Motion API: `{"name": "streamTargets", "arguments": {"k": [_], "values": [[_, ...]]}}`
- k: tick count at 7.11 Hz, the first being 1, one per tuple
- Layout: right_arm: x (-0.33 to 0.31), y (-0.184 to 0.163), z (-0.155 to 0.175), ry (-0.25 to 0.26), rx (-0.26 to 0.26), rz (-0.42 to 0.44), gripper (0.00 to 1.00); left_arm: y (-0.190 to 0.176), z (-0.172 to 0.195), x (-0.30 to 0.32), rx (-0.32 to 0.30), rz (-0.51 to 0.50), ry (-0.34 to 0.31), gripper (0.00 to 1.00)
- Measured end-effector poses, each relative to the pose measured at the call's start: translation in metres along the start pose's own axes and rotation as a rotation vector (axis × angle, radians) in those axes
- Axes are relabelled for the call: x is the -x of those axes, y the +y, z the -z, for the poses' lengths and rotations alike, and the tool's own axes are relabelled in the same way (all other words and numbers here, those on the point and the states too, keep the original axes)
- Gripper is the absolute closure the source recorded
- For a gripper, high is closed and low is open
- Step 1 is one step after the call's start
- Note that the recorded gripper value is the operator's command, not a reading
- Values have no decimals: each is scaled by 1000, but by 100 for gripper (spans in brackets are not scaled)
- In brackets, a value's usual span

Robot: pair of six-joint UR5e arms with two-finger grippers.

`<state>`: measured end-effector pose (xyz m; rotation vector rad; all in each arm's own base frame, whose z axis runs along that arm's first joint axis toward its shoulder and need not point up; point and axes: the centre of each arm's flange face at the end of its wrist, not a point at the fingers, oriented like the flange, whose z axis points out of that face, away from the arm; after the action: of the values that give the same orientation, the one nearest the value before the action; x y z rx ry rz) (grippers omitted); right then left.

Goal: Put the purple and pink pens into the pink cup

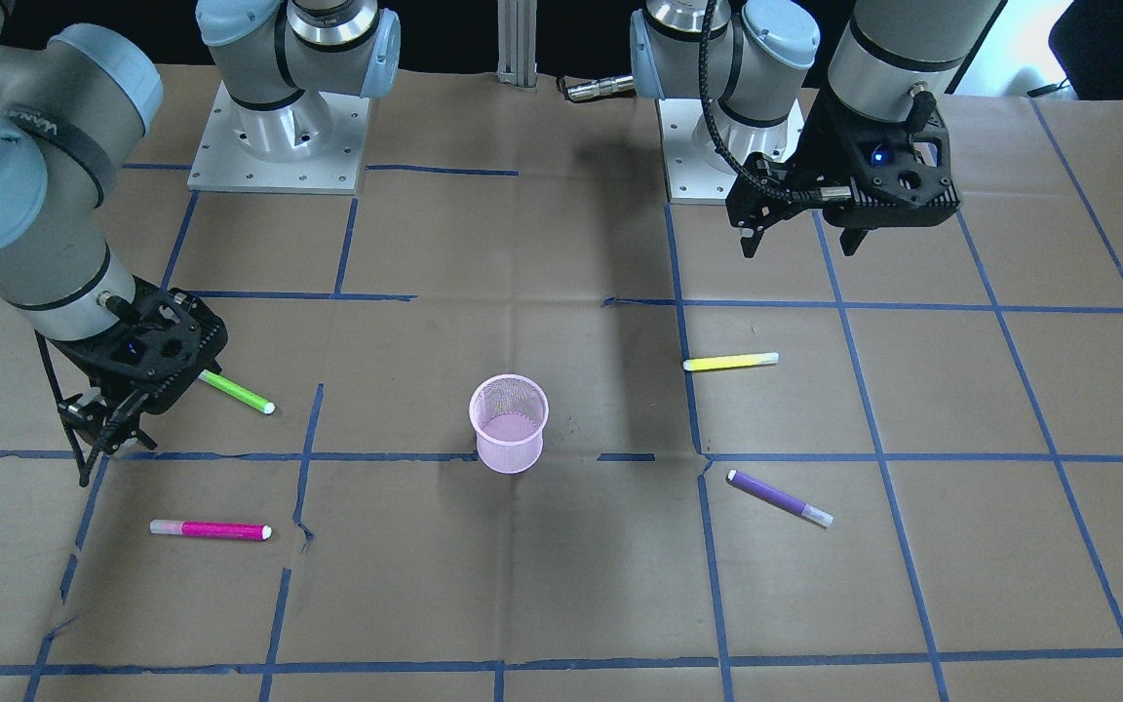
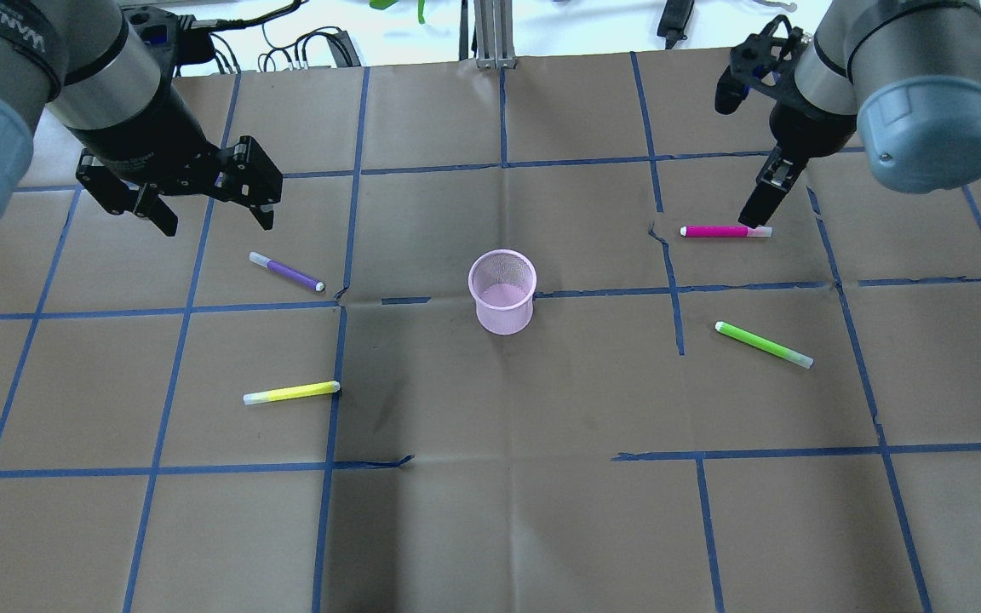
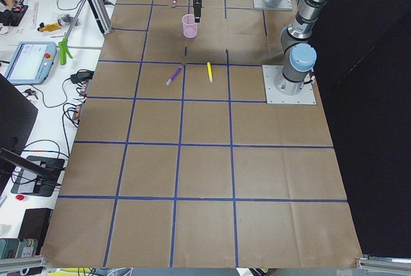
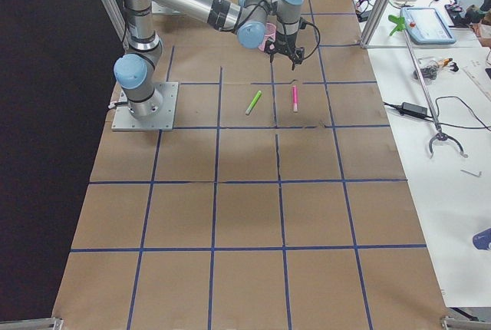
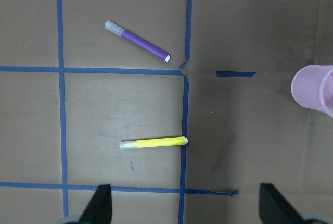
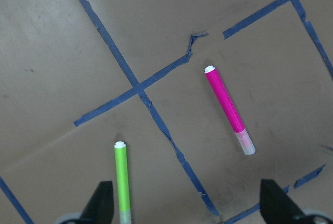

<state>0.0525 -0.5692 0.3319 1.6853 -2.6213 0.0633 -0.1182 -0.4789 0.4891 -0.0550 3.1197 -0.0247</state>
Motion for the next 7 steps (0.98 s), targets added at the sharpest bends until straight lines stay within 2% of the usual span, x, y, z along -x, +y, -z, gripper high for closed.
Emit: {"name": "streamTargets", "arguments": {"k": [3, 4, 5, 7], "values": [[-11, -3, -43, 19, -15, 125, 0, -2, -3, 7, 8, 13, -27, 1], [-16, -8, -57, 31, -24, 178, 0, -6, -7, 11, 14, 50, -29, 1], [-20, -17, -72, 46, -32, 239, 0, -11, -11, 20, 17, 132, -30, 1], [-26, -34, -105, 64, -37, 325, 1, -22, -15, 42, 21, 364, -30, 1]]}}
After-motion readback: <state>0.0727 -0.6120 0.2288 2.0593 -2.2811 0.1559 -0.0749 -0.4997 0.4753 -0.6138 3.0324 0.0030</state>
